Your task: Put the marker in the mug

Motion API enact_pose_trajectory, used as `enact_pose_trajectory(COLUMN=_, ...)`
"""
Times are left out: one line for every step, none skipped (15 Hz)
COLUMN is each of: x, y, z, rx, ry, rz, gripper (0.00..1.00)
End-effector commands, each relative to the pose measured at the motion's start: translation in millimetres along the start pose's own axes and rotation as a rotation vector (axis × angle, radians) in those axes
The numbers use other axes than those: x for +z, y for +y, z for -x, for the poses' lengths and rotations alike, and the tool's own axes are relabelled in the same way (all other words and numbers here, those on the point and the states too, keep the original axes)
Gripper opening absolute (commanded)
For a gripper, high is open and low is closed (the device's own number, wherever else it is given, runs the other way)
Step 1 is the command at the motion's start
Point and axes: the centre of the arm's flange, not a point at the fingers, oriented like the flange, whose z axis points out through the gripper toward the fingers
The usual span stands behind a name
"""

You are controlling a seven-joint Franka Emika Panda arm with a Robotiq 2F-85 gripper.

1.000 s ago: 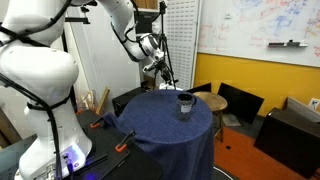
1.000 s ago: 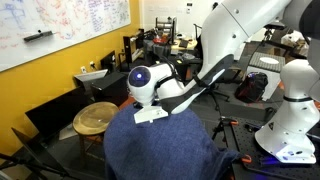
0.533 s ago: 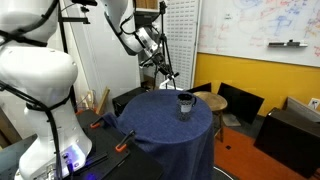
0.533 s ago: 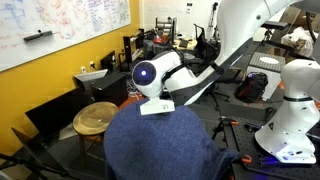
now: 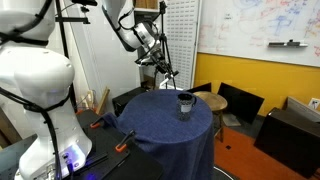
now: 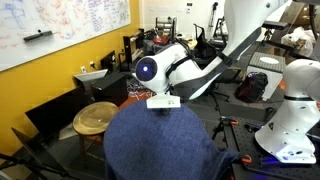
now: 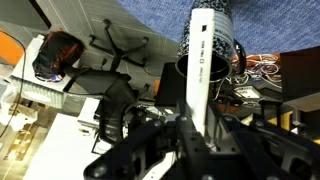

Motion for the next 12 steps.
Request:
enact_pose_trajectory(x=10.7, y=16.9, z=-12.8, rx=0.074, ry=0.017, rz=0.068, gripper=0.05)
enact_pose_trajectory(x=14.7, y=18.4, z=-15.5, rx=0.09, ry=0.022, rz=0.089, gripper=0.05)
enact_pose_trajectory(x=19.2, y=18.8, z=-18.7, rx=0.109, ry=0.027, rz=0.107, gripper=0.05)
enact_pose_trajectory(x=22.1, y=20.1, z=-22.3, rx=0.125, ry=0.033, rz=0.125, gripper=0.05)
enact_pose_trajectory(x=25.6, y=20.6, z=-26.0, rx=0.142, ry=0.04, rz=0.141, gripper=0.05)
enact_pose_trajectory(x=28.7, y=21.2, z=-29.5, rx=0.161, ry=0.049, rz=0.158, gripper=0.05)
enact_pose_trajectory(x=31.9, y=21.0, z=-33.1, rx=0.174, ry=0.057, rz=0.173, gripper=0.05)
enact_pose_trajectory(x=35.4, y=20.7, z=-36.6, rx=0.188, ry=0.066, rz=0.192, gripper=0.05)
enact_pose_trajectory(x=37.8, y=21.6, z=-40.1, rx=0.201, ry=0.077, rz=0.21, gripper=0.05)
enact_pose_trajectory(x=40.1, y=22.6, z=-43.2, rx=0.215, ry=0.089, rz=0.23, gripper=0.05)
enact_pose_trajectory(x=42.5, y=23.2, z=-46.9, rx=0.231, ry=0.1, rz=0.248, gripper=0.05)
enact_pose_trajectory(x=43.5, y=24.1, z=-49.8, rx=0.245, ry=0.113, rz=0.267, gripper=0.05)
